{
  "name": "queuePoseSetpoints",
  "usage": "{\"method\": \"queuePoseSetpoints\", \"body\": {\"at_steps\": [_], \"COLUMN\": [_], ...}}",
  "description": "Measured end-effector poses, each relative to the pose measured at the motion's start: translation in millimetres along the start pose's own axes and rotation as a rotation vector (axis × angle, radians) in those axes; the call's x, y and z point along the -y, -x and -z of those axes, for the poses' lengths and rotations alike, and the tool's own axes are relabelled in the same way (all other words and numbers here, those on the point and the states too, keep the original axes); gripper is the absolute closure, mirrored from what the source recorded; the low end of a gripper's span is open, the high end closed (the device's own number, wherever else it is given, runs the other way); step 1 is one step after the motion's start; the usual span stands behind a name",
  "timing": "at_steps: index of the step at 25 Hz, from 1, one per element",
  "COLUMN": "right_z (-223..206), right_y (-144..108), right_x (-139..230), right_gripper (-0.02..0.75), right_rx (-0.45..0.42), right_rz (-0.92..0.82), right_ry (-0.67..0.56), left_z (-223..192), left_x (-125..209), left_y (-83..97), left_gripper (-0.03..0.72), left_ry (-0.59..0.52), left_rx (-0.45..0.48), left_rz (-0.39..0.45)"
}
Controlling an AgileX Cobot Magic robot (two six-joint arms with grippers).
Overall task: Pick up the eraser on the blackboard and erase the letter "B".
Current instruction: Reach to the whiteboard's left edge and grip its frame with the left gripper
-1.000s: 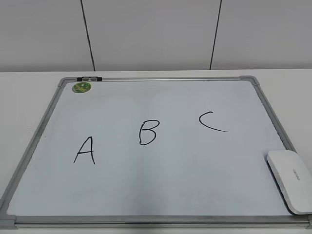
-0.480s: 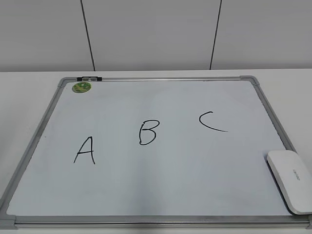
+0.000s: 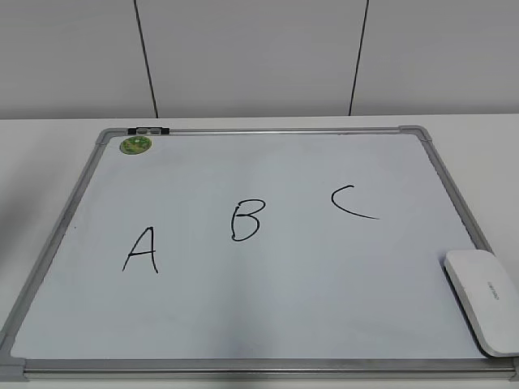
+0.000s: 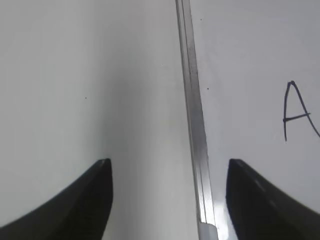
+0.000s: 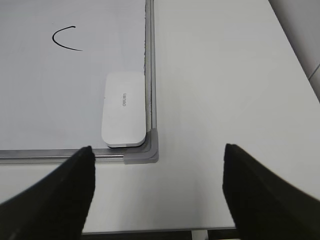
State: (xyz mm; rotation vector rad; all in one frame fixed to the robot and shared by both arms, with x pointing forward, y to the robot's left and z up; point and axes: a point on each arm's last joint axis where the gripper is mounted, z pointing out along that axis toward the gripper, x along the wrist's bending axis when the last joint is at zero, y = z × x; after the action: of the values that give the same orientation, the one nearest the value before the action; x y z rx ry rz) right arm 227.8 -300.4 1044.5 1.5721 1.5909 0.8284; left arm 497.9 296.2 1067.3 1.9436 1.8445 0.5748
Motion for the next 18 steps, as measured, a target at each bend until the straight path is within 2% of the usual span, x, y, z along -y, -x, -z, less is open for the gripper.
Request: {"method": "queuePoseSetpoints", "body": {"at_steps": [11,18], "right_z": [0.0,0.0], "right_y": [0.0,0.0], "right_x": [0.0,0.0], "right_gripper": [0.148,0.148], "right_rx": [0.0,0.0], "right_rz": [0.0,0.0], "right_ry": [0.0,0.0], "left_z": [-109.1,-159.9], "left_x": [-43.4,-55.4], "left_y": [1.7,5.6], "left_gripper": [0.202,0.282], "left_ry": [-0.211,-0.299], "left_rx": [0.03,0.073], "left_rz": [0.029,0.043]}}
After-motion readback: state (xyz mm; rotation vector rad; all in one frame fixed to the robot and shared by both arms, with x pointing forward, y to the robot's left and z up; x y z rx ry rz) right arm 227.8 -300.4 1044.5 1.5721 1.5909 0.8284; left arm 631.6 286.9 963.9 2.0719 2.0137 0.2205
